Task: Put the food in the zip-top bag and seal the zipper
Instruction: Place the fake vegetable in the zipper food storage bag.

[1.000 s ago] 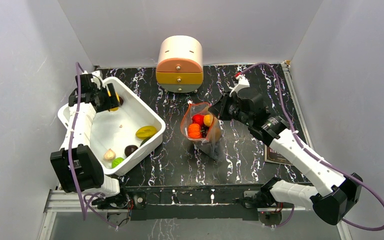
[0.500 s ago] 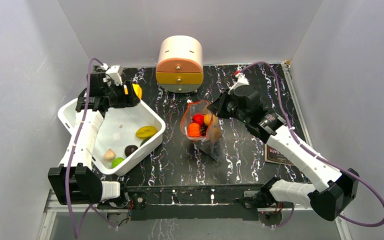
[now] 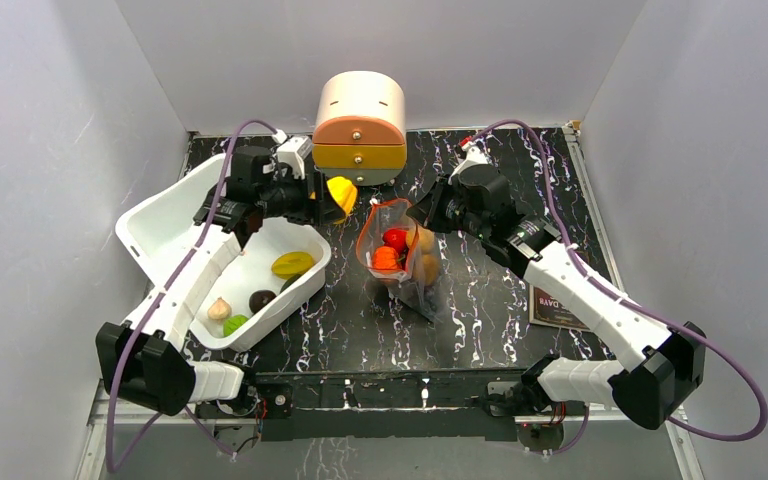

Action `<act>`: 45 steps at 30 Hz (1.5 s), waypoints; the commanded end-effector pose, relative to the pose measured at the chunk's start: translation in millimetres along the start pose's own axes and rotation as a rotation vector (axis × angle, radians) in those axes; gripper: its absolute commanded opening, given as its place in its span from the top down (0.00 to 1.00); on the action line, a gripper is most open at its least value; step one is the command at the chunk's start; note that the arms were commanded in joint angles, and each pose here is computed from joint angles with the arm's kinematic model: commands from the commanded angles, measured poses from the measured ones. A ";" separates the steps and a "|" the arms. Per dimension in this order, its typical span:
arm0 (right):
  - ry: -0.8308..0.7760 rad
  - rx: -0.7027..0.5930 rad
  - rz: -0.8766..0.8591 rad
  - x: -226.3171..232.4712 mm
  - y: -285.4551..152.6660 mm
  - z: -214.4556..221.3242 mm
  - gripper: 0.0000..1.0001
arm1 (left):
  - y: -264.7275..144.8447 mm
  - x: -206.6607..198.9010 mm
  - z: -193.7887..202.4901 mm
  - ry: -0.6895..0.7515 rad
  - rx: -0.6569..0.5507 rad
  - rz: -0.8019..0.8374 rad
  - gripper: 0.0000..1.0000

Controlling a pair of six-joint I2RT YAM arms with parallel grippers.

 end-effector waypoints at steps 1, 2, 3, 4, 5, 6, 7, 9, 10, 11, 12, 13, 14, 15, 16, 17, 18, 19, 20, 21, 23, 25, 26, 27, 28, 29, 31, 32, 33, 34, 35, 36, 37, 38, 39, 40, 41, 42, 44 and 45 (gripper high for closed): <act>-0.006 -0.073 -0.077 24.1 -4.4 -24.3 1.00 | -0.9 -47.6 -14.6 -0.003 -0.069 0.190 0.57; -0.003 -0.076 -0.078 24.0 -4.5 -24.4 1.00 | -0.8 -55.3 -14.0 -0.012 -0.074 0.219 0.57; 0.001 -0.077 -0.083 24.5 -4.6 -24.0 1.00 | -0.2 -62.0 -12.2 -0.020 -0.078 0.243 0.56; 0.002 -0.079 -0.092 25.6 -5.4 -24.1 1.00 | 1.2 -68.0 -9.7 -0.032 -0.079 0.265 0.56; 0.004 -0.081 -0.096 25.9 -5.5 -24.1 1.00 | 2.0 -73.8 -7.9 -0.043 -0.081 0.286 0.55; 0.003 -0.079 -0.100 26.3 -5.1 -23.5 1.00 | 3.6 -79.1 -5.4 -0.056 -0.076 0.306 0.54; -0.001 -0.079 -0.101 26.6 -4.6 -23.7 1.00 | 5.6 -82.5 -3.0 -0.066 -0.070 0.318 0.54; -0.011 -0.076 -0.102 26.5 -3.8 -23.8 1.00 | 10.8 -88.8 0.6 -0.079 -0.051 0.326 0.54; -0.015 -0.075 -0.100 26.2 -3.1 -23.9 1.00 | 14.0 -90.1 1.8 -0.089 -0.039 0.325 0.54; -0.018 -0.072 -0.099 26.2 -2.5 -23.4 1.00 | 17.7 -91.6 3.7 -0.101 -0.026 0.327 0.54; -0.020 -0.070 -0.099 25.8 -1.7 -23.2 1.00 | 21.3 -92.6 5.3 -0.116 -0.013 0.324 0.54; -0.021 -0.067 -0.100 25.8 -1.1 -22.6 1.00 | 25.1 -92.9 8.3 -0.124 0.003 0.313 0.54; -0.020 -0.067 -0.104 26.4 -0.5 -22.6 1.00 | 28.0 -93.9 11.5 -0.128 0.018 0.304 0.54; -0.018 -0.065 -0.108 26.9 -0.3 -22.0 1.00 | 31.0 -93.7 15.5 -0.134 0.033 0.291 0.54; -0.014 -0.066 -0.109 26.8 -0.5 -22.0 1.00 | 32.9 -93.8 19.5 -0.140 0.045 0.276 0.54; -0.009 -0.069 -0.113 27.1 -1.1 -21.7 1.00 | 34.7 -92.6 23.6 -0.148 0.059 0.263 0.54; -0.005 -0.070 -0.114 26.5 -1.4 -20.9 1.00 | 35.6 -92.0 27.2 -0.154 0.068 0.257 0.54; -0.001 -0.074 -0.114 25.7 -1.8 -20.9 1.00 | 36.1 -91.7 30.1 -0.159 0.077 0.252 0.54; 0.002 -0.074 -0.115 25.7 -1.9 -20.1 1.00 | 36.2 -91.0 31.3 -0.163 0.079 0.248 0.54; 0.002 -0.074 -0.116 25.7 -2.3 -20.4 1.00 | 36.9 -91.3 32.6 -0.167 0.083 0.248 0.53; -0.003 -0.071 -0.120 26.9 -2.1 -20.7 1.00 | 38.9 -91.8 33.6 -0.171 0.095 0.247 0.53; -0.011 -0.068 -0.124 28.6 -2.0 -21.4 1.00 | 41.1 -91.8 32.9 -0.177 0.111 0.238 0.51; -0.015 -0.069 -0.125 28.9 -1.8 -22.1 1.00 | 41.4 -92.7 31.3 -0.174 0.116 0.238 0.49; -0.018 -0.069 -0.126 29.3 -2.1 -22.3 1.00 | 41.6 -93.1 30.5 -0.173 0.116 0.236 0.47; -0.022 -0.069 -0.129 29.5 -2.5 -22.5 1.00 | 41.9 -93.2 29.8 -0.171 0.113 0.233 0.45; -0.025 -0.066 -0.132 30.0 -2.4 -22.1 1.00 | 42.0 -93.9 28.5 -0.171 0.106 0.233 0.42; -0.034 -0.060 -0.140 30.9 -3.5 -21.5 1.00 | 42.1 -94.8 26.0 -0.172 0.092 0.233 0.35; -0.036 -0.059 -0.140 30.8 -3.9 -21.4 1.00 | 42.0 -95.6 24.9 -0.170 0.086 0.236 0.32; -0.039 -0.058 -0.139 30.3 -4.1 -21.2 1.00 | 42.3 -96.0 25.1 -0.167 0.082 0.239 0.29; -0.040 -0.058 -0.139 30.0 -4.9 -20.7 1.00 | 42.5 -95.8 24.9 -0.164 0.078 0.239 0.26; -0.040 -0.058 -0.140 29.9 -5.3 -20.2 1.00 | 42.9 -95.3 25.6 -0.160 0.077 0.239 0.23; -0.040 -0.058 -0.141 29.5 -5.9 -19.4 1.00 | 42.9 -95.1 25.8 -0.156 0.074 0.240 0.21; -0.040 -0.055 -0.144 29.5 -6.3 -18.7 1.00 | 42.8 -95.5 25.9 -0.152 0.070 0.243 0.19; -0.040 -0.053 -0.145 29.3 -6.5 -18.2 1.00 | 42.2 -96.0 24.9 -0.148 0.062 0.247 0.17; -0.044 -0.051 -0.147 29.4 -6.5 -17.8 1.00 | 41.6 -96.8 23.9 -0.146 0.055 0.252 0.15; -0.049 -0.048 -0.147 29.0 -6.8 -17.4 1.00 | 41.0 -98.4 22.3 -0.142 0.046 0.260 0.15; -0.056 -0.047 -0.147 29.2 -7.3 -17.2 1.00 | 39.9 -100.3 19.8 -0.134 0.035 0.273 0.14; -0.061 -0.045 -0.143 28.3 -7.5 -17.5 1.00 | 38.4 -101.8 17.5 -0.127 0.024 0.284 0.14; -0.071 -0.042 -0.139 27.5 -8.1 -16.7 1.00 | 34.5 -104.3 13.1 -0.106 -0.002 0.294 0.14; -0.079 -0.041 -0.142 27.5 -8.0 -16.5 1.00 | 30.2 -105.6 9.7 -0.081 -0.023 0.299 0.15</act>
Point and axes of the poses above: each gripper's point midway between its finger pads, its own y axis out along the fingers, its own x axis along the line the jaws close on, z = x × y, the point moved 4 cm from there along -y, back along the fingers, and after that the axes turned 3 degrees about y, right-handed, at the moved point
